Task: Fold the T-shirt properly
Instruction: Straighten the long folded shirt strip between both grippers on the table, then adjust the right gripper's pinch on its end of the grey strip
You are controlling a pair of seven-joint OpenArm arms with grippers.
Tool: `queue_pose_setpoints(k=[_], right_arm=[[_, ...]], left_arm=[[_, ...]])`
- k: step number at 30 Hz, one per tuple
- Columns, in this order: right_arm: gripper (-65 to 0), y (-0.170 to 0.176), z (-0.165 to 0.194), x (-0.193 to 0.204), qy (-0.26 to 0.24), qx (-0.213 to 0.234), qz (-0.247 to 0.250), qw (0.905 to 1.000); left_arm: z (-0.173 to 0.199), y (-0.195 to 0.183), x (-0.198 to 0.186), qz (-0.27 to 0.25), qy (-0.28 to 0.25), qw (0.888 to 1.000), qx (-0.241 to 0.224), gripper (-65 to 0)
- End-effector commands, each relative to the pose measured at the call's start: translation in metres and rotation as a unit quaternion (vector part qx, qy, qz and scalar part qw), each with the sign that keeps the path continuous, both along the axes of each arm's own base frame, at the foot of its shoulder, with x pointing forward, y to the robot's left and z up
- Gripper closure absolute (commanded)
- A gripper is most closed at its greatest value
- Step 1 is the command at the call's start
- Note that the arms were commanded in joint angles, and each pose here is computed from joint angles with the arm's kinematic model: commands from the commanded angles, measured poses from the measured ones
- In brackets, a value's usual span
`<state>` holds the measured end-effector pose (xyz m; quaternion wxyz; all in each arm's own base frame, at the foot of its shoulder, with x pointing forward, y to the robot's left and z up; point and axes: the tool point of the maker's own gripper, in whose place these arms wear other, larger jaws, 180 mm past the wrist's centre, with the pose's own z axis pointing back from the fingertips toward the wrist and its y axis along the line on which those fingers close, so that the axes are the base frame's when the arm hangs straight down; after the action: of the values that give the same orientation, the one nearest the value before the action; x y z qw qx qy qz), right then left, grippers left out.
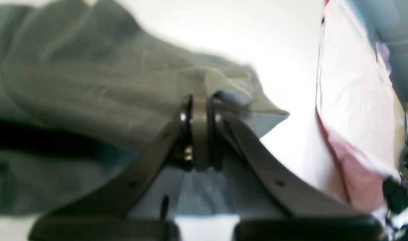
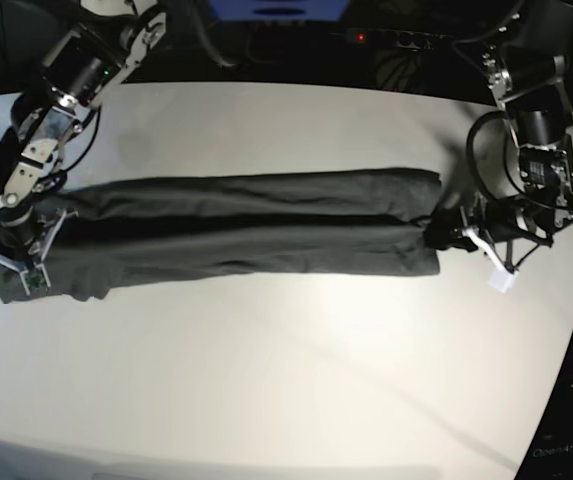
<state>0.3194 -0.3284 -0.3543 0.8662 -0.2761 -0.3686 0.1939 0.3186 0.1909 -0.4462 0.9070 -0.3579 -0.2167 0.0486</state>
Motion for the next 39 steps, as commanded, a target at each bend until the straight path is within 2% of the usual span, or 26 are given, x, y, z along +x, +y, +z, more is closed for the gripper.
queue_pose_setpoints(k=[1, 9, 12, 19, 26, 34, 39], right_arm=[[-0.7, -0.006, 0.026, 0.009, -0.037, -0.021, 0.001, 0.9991], [-0.7, -0.006, 0.047, -0.015, -0.047, -0.058, -0.001, 0.9972], [-0.7, 0.002, 0.051, -0.020, -0.056, -0.055, -0.006, 0.9969], [-0.7, 0.022, 0.022, -0.045, -0.022, -0.030, -0.006, 0.9993], [-0.7, 0.024, -0.005, -0.051, 0.007, -0.005, -0.007, 0.9999], [-1.5, 0.005, -0.022, -0.052, 0.027, 0.005, -0.022, 0.9994], [-2.5, -0.009, -0.016, -0.051, 0.016, 0.003, -0.045, 0.9989]], left_arm=[[-0.018, 0.006, -0.023, -0.031, 0.056, 0.997, 0.040, -3.6], [-0.018, 0.006, -0.022, -0.031, 0.055, 0.997, 0.040, -3.6], [-0.018, 0.005, -0.022, -0.031, 0.055, 0.997, 0.039, -3.6], [-0.019, 0.005, -0.023, -0.031, 0.056, 0.997, 0.039, -3.6], [-0.018, 0.005, -0.023, -0.030, 0.056, 0.997, 0.039, -3.6], [-0.019, 0.005, -0.024, -0.030, 0.057, 0.997, 0.039, -3.6], [-0.019, 0.006, -0.024, -0.030, 0.057, 0.997, 0.040, -3.6]])
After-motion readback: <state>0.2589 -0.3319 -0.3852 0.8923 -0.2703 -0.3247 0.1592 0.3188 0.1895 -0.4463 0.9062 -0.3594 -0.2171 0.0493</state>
